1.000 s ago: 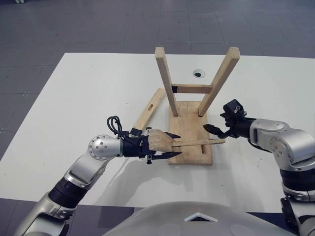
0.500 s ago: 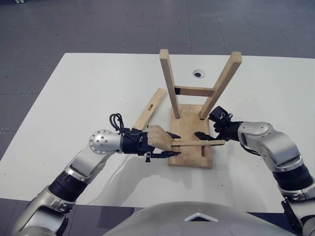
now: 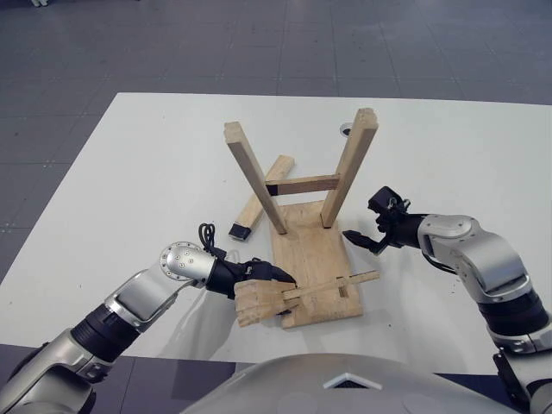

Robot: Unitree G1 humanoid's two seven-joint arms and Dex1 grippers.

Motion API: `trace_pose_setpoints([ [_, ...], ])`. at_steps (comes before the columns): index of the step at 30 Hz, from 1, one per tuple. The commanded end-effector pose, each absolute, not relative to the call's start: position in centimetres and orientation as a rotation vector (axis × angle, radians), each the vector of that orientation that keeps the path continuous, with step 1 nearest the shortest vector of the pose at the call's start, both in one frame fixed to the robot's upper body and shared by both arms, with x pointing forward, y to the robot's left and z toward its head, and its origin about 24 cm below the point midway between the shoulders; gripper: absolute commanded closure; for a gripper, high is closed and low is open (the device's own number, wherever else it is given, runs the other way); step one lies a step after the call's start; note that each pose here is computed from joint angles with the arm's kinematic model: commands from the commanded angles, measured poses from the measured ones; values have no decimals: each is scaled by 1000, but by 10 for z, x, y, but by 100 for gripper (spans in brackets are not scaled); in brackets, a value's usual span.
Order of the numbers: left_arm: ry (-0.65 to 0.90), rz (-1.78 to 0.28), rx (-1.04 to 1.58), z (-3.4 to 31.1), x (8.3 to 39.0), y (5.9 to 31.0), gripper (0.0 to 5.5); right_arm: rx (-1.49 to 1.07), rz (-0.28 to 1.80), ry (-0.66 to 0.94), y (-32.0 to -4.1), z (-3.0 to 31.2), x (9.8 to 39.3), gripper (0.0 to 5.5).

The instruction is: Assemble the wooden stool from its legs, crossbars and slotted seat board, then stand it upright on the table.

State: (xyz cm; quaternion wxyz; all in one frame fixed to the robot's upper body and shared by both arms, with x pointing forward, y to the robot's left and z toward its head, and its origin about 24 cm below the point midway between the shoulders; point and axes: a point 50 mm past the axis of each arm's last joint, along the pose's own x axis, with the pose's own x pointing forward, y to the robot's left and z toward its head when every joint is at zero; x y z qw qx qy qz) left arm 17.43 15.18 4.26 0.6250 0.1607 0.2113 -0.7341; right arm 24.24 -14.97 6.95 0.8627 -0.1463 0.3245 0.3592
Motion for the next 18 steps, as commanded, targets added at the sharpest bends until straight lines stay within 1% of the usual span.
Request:
trace_pose_setpoints([
  [1, 708, -1606, 407, 22, 170, 172, 200, -314, 731, 689, -151, 68, 241, 67],
  [5, 685, -1576, 417, 26, 177, 173, 150, -305, 726, 691, -151, 67, 239, 67],
  [8, 681, -1534, 448, 24, 182, 179, 114, -300, 730, 691, -150, 69, 237, 67],
  [11, 640, -1435, 518, 22, 200, 185, 75, -286, 726, 685, -150, 73, 235, 67],
  [14, 607, -1351, 541, 23, 216, 189, 75, -269, 715, 686, -150, 76, 231, 67],
  [18, 597, -1316, 545, 23, 220, 192, 75, -262, 714, 710, -153, 75, 222, 67],
])
